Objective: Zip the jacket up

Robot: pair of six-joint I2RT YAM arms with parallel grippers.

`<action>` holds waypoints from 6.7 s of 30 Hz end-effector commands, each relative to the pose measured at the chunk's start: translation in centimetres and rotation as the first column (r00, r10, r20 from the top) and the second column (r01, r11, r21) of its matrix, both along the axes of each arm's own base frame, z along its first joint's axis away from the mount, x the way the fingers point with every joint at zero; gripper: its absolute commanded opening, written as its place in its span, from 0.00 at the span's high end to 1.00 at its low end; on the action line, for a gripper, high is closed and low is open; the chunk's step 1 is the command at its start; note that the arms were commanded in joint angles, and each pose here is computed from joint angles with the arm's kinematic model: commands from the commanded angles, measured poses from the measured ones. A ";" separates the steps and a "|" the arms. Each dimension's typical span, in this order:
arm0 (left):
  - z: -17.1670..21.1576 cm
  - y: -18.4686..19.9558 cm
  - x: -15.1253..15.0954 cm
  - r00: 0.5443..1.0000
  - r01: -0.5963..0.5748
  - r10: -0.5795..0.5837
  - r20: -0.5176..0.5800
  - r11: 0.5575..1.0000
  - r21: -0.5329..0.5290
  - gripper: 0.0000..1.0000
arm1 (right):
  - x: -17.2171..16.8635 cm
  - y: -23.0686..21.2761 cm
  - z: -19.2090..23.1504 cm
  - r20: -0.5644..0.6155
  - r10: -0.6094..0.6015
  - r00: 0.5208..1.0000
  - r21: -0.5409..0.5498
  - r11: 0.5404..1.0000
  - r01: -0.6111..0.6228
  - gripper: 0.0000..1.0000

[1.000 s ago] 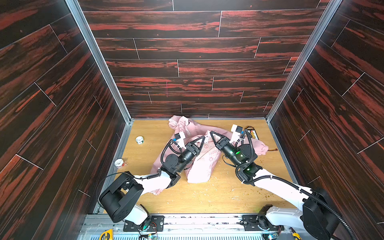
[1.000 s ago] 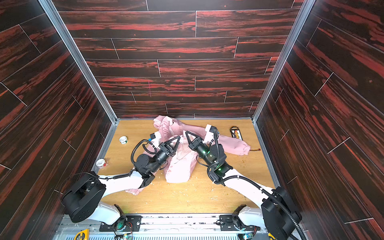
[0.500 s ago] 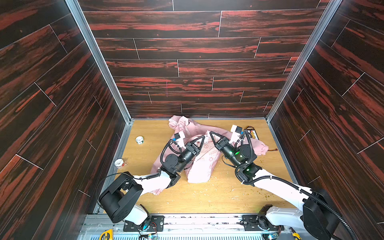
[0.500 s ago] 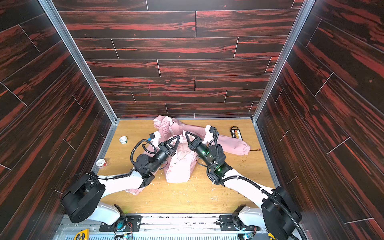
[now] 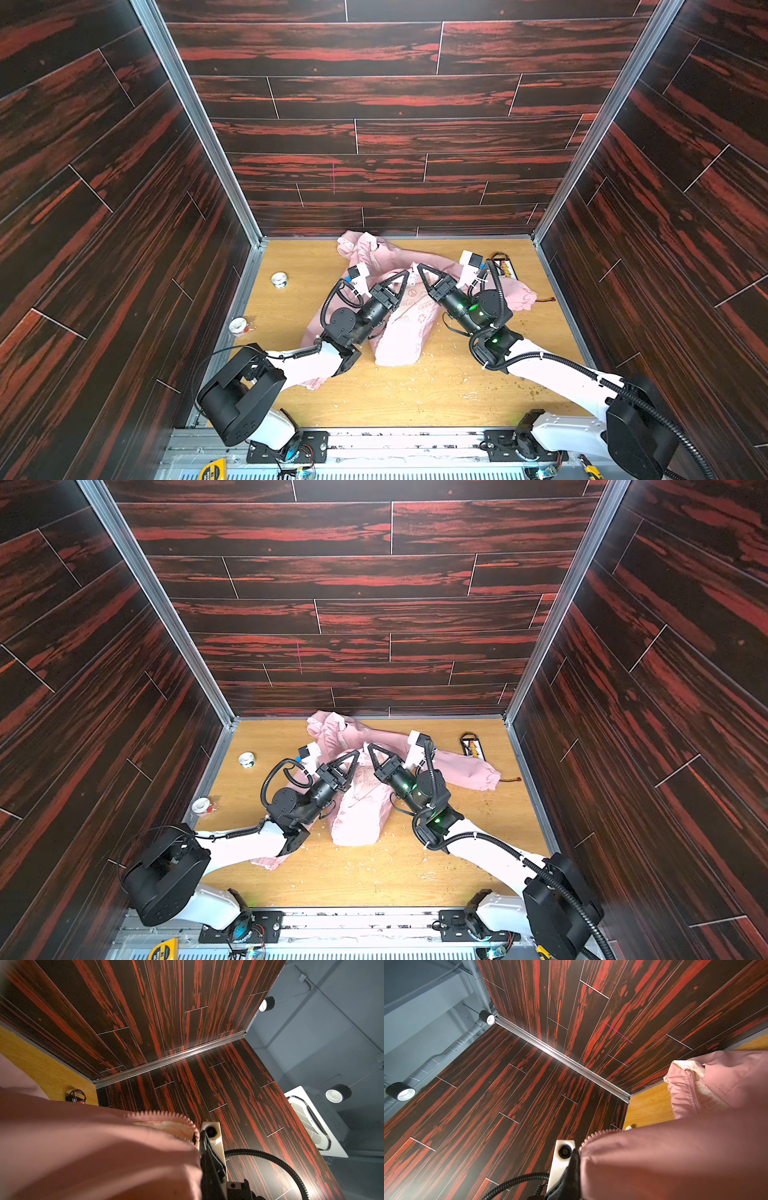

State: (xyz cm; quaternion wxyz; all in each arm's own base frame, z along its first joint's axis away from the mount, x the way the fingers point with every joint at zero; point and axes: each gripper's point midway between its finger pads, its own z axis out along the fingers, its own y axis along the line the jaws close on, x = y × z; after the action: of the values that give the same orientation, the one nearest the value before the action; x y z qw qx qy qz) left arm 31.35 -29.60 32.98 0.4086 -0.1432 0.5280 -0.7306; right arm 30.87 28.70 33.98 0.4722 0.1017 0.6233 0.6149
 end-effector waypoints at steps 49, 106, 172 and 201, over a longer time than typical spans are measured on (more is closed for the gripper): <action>5.9 1.3 -0.6 0.994 -0.049 0.062 0.087 0.988 -0.148 1.00 | 0.4 -1.0 5.2 0.150 -0.101 0.983 0.111 0.990 0.085 1.00; 6.2 1.8 -0.8 0.992 -0.074 0.089 0.095 0.986 -0.151 1.00 | 0.2 0.8 4.7 0.137 -0.121 0.983 0.095 0.989 0.109 1.00; 6.1 1.9 -1.2 0.992 -0.067 0.081 0.092 0.986 -0.151 1.00 | 0.3 1.1 4.9 0.153 -0.122 0.981 0.104 0.989 0.106 1.00; 5.3 1.7 -0.8 0.995 -0.066 0.077 0.066 0.986 -0.151 1.00 | -0.5 0.3 6.2 0.208 -0.147 0.967 0.104 0.986 0.128 1.00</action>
State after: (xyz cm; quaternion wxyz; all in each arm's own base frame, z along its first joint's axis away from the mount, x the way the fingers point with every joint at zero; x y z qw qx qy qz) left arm 31.57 -28.63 36.18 0.4368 -0.1738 0.4850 -0.7374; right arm 31.41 29.70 37.30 0.5578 0.1006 0.5714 0.5935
